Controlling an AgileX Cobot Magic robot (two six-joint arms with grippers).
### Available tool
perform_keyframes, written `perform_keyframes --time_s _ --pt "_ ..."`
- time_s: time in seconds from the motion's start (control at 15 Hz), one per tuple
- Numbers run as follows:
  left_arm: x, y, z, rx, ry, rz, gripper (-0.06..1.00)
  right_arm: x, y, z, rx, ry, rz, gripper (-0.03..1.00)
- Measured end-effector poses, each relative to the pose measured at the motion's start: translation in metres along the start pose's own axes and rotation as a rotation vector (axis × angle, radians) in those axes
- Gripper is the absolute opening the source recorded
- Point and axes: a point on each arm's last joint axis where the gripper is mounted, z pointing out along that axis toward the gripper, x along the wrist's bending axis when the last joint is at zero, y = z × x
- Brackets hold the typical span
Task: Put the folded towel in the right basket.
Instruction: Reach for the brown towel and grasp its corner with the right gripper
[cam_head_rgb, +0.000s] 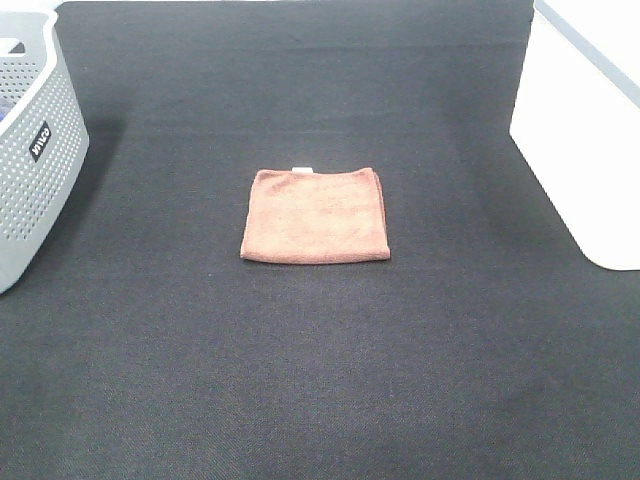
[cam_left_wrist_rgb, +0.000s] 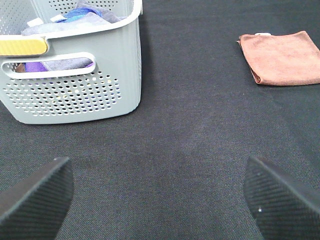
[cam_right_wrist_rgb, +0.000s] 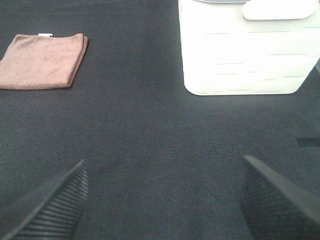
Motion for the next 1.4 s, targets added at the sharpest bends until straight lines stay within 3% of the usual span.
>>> perform_keyframes --time_s 1.4 --pt "0.0 0.0 0.0 0.0 0.0 0.0 0.87 0.0 0.0 0.0 0.0 0.0 0.0 0.77"
